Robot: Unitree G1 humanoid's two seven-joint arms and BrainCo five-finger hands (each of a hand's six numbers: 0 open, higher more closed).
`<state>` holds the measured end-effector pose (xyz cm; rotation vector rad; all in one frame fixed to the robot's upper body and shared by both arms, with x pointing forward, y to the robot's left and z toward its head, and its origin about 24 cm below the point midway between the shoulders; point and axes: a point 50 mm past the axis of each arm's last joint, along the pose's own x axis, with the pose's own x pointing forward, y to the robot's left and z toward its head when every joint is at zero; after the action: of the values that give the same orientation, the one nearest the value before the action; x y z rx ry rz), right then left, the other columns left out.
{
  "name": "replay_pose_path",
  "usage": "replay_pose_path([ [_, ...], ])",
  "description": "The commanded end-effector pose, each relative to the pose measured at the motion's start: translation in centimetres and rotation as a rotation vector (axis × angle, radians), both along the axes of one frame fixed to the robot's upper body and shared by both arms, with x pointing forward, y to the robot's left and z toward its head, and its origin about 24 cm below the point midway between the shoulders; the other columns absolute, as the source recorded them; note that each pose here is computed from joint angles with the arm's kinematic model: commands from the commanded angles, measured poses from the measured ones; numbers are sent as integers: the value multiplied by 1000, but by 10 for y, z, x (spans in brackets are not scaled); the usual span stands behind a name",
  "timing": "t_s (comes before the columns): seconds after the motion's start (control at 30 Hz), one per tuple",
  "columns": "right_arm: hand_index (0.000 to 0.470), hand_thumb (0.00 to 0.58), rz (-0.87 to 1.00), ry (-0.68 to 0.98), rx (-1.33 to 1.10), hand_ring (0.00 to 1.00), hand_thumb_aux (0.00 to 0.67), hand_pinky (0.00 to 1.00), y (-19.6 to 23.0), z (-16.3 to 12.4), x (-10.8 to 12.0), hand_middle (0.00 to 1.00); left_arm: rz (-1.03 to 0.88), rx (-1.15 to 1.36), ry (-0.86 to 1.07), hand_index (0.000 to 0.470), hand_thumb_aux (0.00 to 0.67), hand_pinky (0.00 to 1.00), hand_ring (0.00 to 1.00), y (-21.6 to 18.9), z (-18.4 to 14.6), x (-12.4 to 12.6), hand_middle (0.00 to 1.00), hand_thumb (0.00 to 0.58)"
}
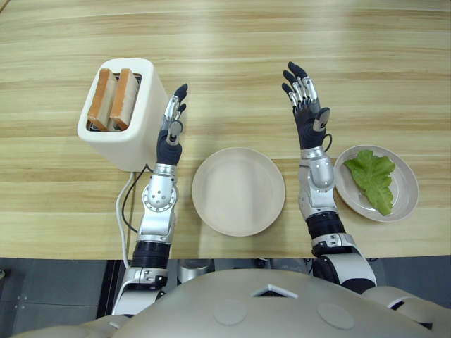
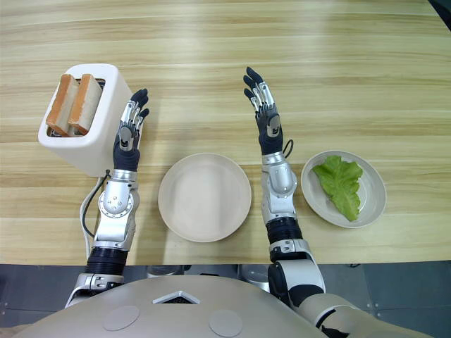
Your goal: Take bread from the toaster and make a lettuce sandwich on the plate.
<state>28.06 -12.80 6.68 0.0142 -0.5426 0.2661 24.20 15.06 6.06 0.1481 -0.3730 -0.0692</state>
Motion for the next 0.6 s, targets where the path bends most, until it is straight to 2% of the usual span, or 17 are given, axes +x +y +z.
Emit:
replay_pose_path([
  [0.03,0,0,-1,10,-11,0,0,0,0,-2,-1,0,5,8,20,0,0,0,0,2,-4,-1,0,0],
  [0.47,0,0,0,10,-19,0,0,0,1,-3,-1,0,-3,9,18,0,0,0,0,3,-4,-2,0,0],
  [0.53,0,0,-1,10,-20,0,0,0,1,-3,-1,0,5,29,-15,0,0,0,0,5,2,-3,0,0],
  [0.6,0,0,6,12,-22,0,0,0,2,-3,0,0,77,152,-117,0,0,0,0,14,21,-9,0,0],
])
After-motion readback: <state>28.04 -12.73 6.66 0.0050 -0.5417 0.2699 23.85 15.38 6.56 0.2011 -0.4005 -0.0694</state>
